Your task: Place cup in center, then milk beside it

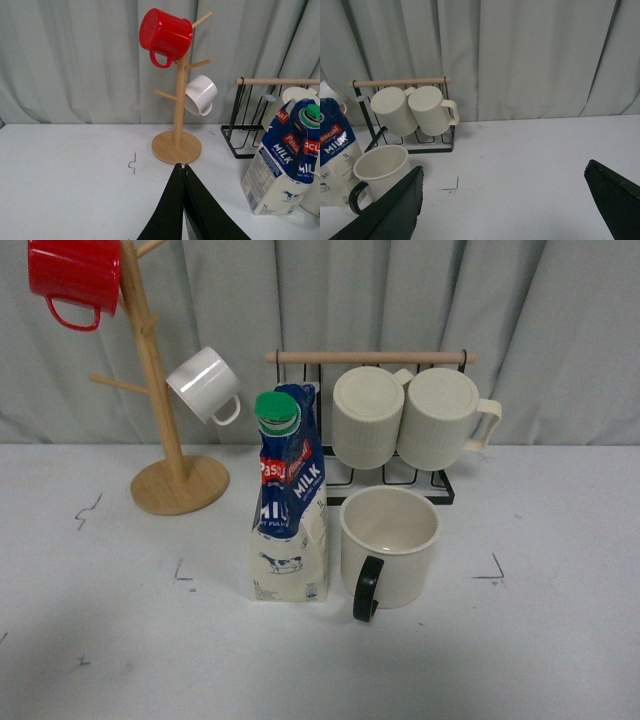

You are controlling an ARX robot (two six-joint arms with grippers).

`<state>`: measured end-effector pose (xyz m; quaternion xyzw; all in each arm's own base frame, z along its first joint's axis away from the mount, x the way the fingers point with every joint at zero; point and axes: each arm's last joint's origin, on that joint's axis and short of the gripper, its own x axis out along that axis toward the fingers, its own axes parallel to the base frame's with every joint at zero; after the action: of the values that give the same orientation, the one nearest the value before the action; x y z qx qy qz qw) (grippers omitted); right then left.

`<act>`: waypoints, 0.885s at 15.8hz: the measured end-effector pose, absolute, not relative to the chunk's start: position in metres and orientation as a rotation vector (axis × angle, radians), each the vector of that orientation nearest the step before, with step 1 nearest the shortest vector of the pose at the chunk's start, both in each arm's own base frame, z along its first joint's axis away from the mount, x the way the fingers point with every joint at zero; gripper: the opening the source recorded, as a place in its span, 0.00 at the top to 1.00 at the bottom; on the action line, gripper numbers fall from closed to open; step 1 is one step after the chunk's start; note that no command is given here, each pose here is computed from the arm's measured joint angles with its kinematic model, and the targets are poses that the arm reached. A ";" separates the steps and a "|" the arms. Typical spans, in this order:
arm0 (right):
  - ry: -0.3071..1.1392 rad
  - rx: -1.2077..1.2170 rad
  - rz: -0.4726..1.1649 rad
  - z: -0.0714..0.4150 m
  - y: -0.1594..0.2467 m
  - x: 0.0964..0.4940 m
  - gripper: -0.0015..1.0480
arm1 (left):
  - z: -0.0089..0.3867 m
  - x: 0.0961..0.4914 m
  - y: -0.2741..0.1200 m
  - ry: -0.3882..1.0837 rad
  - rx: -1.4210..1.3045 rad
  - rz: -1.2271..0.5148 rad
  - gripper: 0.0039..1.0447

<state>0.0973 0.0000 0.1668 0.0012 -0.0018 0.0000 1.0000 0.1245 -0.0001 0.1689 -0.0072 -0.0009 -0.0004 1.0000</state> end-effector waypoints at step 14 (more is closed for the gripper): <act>-0.003 0.002 0.000 0.167 0.000 0.097 0.06 | 0.163 0.102 0.000 0.045 -0.014 -0.003 0.99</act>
<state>0.0973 0.0000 0.1667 0.0012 -0.0016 0.0000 1.0000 0.1018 -0.0002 0.1633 -0.0070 0.0226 -0.0017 0.9997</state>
